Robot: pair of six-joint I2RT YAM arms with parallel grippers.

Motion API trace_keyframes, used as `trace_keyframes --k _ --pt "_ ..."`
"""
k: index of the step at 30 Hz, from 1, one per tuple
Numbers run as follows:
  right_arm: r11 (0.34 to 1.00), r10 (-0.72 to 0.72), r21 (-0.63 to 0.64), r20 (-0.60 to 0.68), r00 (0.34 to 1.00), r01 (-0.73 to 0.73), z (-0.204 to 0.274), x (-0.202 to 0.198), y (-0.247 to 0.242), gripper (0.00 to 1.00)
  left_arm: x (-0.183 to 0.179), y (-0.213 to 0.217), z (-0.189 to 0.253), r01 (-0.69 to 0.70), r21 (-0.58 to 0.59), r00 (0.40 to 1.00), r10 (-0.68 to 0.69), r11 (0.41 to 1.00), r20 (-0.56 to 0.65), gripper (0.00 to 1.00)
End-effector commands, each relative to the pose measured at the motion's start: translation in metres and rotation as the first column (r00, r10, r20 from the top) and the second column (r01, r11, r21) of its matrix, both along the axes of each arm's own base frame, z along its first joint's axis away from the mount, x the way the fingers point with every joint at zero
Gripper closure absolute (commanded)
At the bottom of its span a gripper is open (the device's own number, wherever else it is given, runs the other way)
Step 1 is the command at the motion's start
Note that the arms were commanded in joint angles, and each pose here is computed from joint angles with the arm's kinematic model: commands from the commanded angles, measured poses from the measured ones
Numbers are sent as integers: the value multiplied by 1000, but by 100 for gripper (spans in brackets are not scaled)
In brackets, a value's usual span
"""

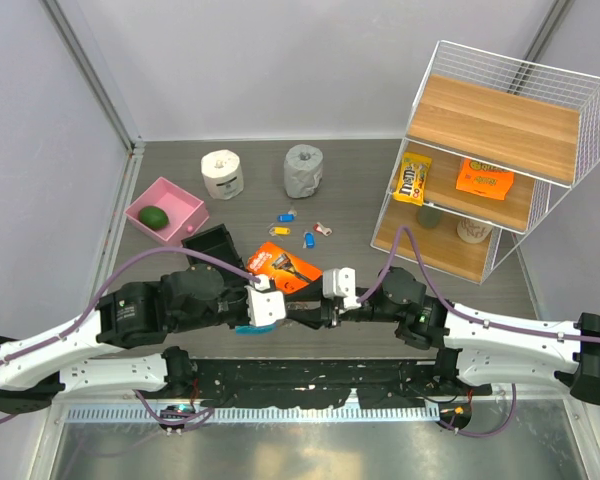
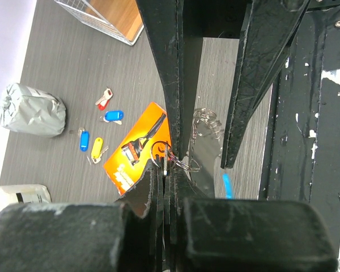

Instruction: Remove the keys from the keyring

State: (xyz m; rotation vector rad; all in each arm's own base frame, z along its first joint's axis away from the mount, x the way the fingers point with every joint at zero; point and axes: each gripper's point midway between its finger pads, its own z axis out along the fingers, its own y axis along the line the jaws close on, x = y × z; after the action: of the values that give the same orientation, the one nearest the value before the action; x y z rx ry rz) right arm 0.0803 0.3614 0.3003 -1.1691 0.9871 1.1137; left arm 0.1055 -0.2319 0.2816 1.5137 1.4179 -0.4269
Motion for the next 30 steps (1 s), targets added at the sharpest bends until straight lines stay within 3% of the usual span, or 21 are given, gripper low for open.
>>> trace_keyframes --k 1,20,30 --pt "998 -27 65 16 1000 26 22 3 -2 67 3 -9 24 -7 -106 1000 10 994 25 100" --pt "998 -37 45 -14 999 37 10 1 -6 67 9 -8 32 -47 -117 998 51 992 26 100" --pt "998 -35 50 -5 999 35 13 3 1 62 5 -15 34 -70 -97 996 65 993 -56 100"
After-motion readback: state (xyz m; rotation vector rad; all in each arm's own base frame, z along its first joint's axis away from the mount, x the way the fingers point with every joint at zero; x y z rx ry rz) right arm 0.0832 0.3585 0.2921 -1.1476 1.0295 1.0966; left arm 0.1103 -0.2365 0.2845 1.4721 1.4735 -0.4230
